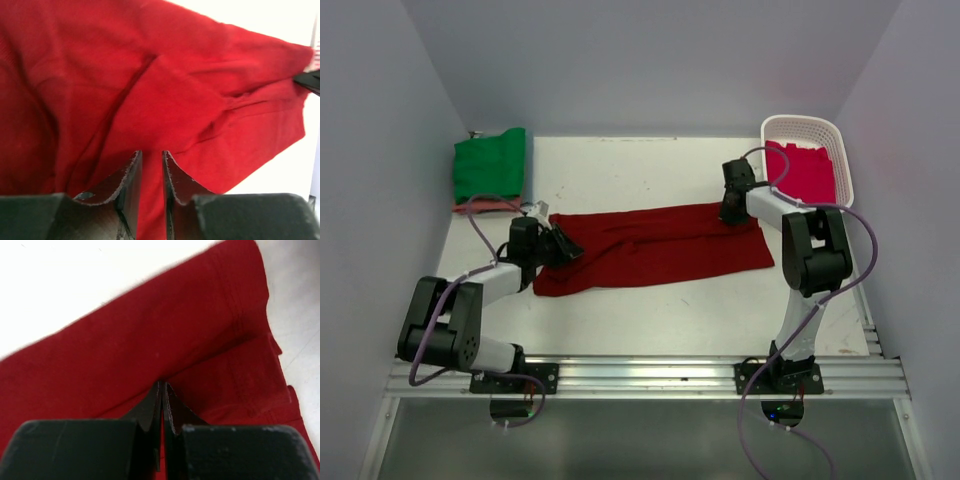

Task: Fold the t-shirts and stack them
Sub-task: Fold the tshirt

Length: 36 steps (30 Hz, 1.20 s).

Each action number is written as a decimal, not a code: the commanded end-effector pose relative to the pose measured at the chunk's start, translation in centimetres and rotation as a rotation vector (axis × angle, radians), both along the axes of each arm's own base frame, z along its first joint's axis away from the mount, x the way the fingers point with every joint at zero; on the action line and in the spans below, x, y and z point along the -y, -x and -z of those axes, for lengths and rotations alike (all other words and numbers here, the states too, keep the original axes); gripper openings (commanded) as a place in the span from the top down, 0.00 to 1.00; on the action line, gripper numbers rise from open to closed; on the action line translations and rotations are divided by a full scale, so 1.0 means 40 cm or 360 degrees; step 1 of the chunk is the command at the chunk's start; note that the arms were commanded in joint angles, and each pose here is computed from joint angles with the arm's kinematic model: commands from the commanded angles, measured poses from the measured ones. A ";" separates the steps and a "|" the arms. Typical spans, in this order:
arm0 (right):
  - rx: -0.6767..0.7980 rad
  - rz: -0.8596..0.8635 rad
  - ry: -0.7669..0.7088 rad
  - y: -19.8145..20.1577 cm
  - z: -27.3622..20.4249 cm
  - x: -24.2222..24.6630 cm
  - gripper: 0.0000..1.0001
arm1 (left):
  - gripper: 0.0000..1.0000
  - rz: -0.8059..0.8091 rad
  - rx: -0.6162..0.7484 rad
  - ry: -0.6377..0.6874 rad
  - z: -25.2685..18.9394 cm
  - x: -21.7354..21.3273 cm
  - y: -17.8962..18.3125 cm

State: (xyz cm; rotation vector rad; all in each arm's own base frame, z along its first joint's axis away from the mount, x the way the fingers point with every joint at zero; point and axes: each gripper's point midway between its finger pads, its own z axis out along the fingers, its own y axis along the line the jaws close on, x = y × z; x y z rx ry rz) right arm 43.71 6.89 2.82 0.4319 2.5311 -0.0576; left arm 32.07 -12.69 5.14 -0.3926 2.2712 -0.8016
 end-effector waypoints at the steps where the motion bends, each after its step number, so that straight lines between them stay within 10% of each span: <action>1: 0.0012 0.0003 0.0000 0.006 0.015 -0.002 1.00 | 0.75 -0.0081 -0.0021 -0.0016 0.043 -0.010 -0.012; 10: -0.0131 -0.0009 0.0047 0.112 0.093 -0.008 1.00 | 0.87 -0.0141 -0.0135 -0.0063 0.106 -0.019 -0.054; 24: -0.0389 -0.0421 0.0099 0.488 0.046 -0.146 1.00 | 0.94 -0.0120 -0.0086 -0.0058 0.060 -0.005 -0.446; 36: -0.0408 -0.0477 -0.0254 0.721 0.049 -0.268 1.00 | 0.97 0.0453 0.0038 0.0172 0.044 0.220 -0.534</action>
